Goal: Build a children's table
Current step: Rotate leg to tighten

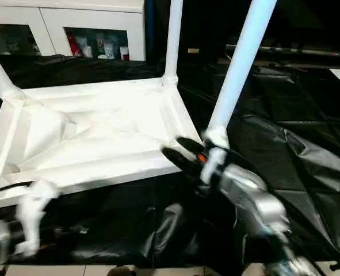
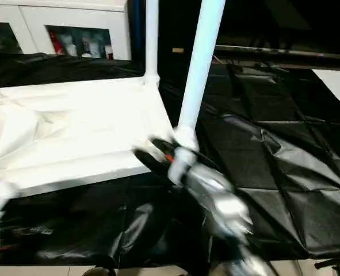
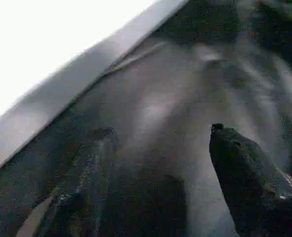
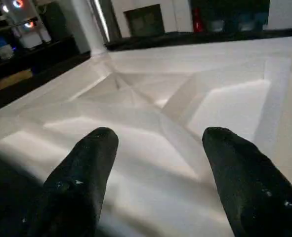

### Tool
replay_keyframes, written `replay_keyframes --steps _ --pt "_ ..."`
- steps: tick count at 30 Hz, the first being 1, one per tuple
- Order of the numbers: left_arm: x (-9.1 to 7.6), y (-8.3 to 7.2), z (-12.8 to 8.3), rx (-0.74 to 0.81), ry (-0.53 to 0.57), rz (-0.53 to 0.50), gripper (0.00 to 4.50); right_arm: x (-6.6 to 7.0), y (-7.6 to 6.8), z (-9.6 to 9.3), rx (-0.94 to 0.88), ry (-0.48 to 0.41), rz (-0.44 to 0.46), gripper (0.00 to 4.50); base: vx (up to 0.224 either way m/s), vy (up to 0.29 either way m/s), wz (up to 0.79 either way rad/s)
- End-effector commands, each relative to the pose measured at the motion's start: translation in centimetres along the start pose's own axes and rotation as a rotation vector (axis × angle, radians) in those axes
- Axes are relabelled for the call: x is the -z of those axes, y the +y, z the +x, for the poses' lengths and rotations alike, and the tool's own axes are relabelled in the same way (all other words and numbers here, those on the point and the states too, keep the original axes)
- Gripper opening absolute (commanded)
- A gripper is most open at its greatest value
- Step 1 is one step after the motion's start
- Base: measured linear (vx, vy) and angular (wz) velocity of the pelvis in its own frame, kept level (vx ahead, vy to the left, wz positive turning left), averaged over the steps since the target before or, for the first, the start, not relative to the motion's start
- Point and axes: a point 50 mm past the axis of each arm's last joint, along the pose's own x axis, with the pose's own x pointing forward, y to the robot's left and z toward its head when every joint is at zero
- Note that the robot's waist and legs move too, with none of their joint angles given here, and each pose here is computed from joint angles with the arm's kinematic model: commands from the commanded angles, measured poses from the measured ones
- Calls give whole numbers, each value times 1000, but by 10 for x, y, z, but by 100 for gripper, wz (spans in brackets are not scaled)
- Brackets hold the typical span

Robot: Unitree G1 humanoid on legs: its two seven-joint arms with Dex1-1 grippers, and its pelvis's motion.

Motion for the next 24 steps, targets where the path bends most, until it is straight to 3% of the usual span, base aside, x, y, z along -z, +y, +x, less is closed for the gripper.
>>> replay_keyframes --steps 1,2,4,7,9,13,14,17,21,24 --pt "0 4 -7 -46 -3 13 369 -2 -10 -1 63 -19 -7 314 0 0 0" --pt "1 6 -9 -67 -2 15 376 -3 -13 1 86 -28 0 314 0 0 0" --pt "12 18 -21 -202 -20 24 404 -13 -37 5 303 -94 43 314 0 0 0" --pt "13 19 -22 -241 -55 16 410 -16 -47 4 371 -112 52 314 0 0 0" --pt "14 18 -21 -260 -77 8 444 -17 -57 2 429 -118 49 314 0 0 0" --pt "19 13 -20 -278 -106 -16 449 -21 -80 -6 555 -102 25 314 0 0 0" --pt "19 13 -20 -278 -106 -16 449 -21 -81 -6 556 -102 24 314 0 0 0" --pt "22 12 -22 -279 -104 -17 449 -29 -92 -10 603 -113 7 314 0 0 0" --pt "28 13 -26 -292 -103 -25 449 -51 -119 -27 710 -146 -32 314 0 0 0" --pt "30 12 -28 -292 -109 -31 449 -56 -126 -32 728 -146 -51 314 0 0 0"
